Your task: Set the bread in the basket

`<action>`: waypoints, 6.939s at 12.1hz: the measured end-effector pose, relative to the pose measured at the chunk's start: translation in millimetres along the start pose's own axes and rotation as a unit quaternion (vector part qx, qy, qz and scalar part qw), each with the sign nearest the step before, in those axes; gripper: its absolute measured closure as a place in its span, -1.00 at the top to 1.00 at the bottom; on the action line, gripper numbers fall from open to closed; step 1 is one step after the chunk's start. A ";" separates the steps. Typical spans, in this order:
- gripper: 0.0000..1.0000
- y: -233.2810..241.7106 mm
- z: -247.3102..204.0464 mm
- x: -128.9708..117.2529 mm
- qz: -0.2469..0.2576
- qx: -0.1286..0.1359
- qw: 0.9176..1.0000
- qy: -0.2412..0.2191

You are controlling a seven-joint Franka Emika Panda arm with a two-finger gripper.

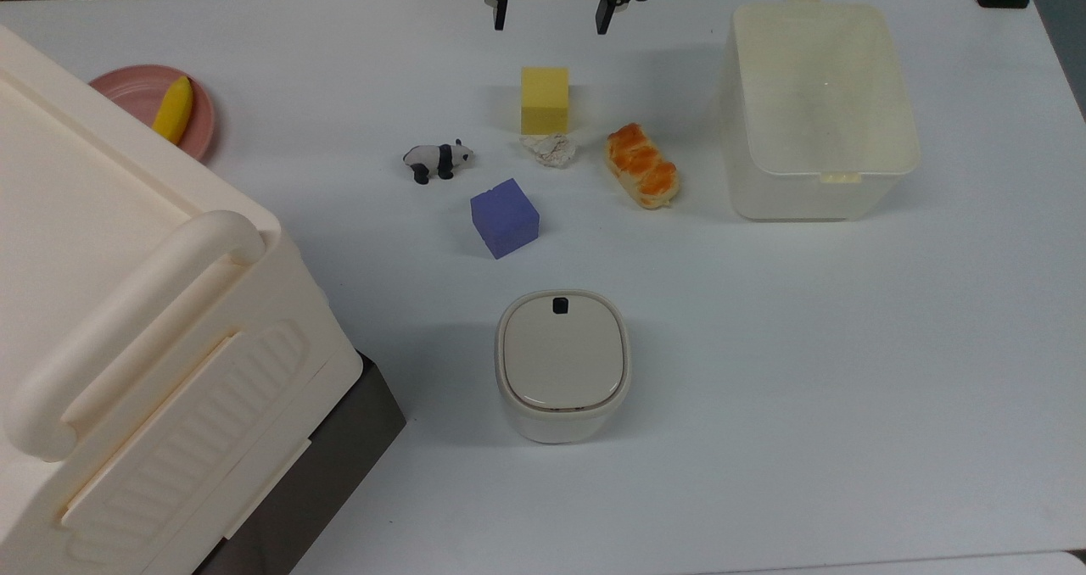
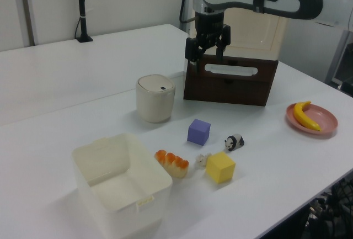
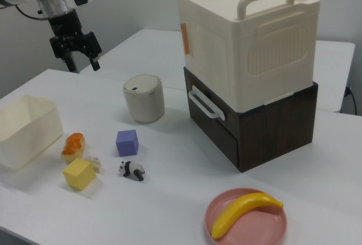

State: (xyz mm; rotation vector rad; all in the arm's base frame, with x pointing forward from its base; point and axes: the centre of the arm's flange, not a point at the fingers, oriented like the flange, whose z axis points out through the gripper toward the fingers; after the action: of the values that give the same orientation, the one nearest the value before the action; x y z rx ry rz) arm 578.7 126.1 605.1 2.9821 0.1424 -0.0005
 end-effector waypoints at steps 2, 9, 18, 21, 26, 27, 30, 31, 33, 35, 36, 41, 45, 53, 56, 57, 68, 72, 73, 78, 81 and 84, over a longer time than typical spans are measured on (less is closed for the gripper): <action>1.00 -0.1 0.5 0.2 0.000 0.000 1.000 0.000; 1.00 0.0 2.6 0.7 0.000 0.000 1.000 -0.002; 1.00 0.0 6.4 1.9 0.000 0.000 1.000 -0.006; 1.00 0.1 7.2 2.2 0.000 0.000 1.000 -0.007; 1.00 3.4 12.0 4.6 0.002 0.001 1.000 -0.011; 1.00 3.3 13.2 5.1 0.002 0.001 1.000 -0.012; 1.00 3.3 15.9 6.4 0.002 0.001 1.000 -0.014; 1.00 3.3 16.6 6.7 0.001 0.001 1.000 -0.015; 1.00 2.6 17.9 7.2 0.000 0.000 1.000 -0.015; 1.00 -5.0 26.6 8.2 -0.012 -0.007 1.000 -0.023; 1.00 -11.8 34.6 9.4 -0.020 -0.012 0.999 -0.029; 1.00 -46.5 54.1 15.4 -0.053 -0.021 0.998 -0.038; 1.00 -99.3 68.1 1.0 -0.114 -0.027 0.992 -0.053; 1.00 -120.0 113.1 -8.7 -0.292 -0.039 0.952 -0.083; 1.00 -131.6 148.5 -15.2 -0.309 -0.037 0.946 -0.086; 1.00 -134.4 158.9 -19.8 -0.314 -0.038 0.944 -0.096; 1.00 -136.8 230.6 -31.5 -0.434 -0.014 0.897 -0.079; 1.00 -146.4 223.0 -26.3 -0.419 0.026 0.907 -0.044; 1.00 -149.2 219.6 -22.9 -0.414 0.036 0.909 -0.026; 1.00 -156.7 223.9 -9.9 -0.351 0.052 0.935 0.022; 1.00 -160.9 245.3 -7.3 -0.311 0.061 0.948 0.011; 1.00 -161.5 249.8 -7.5 -0.290 0.063 0.955 0.006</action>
State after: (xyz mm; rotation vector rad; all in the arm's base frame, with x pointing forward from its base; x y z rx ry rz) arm 557.7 245.3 333.3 2.9375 1.0431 -0.0630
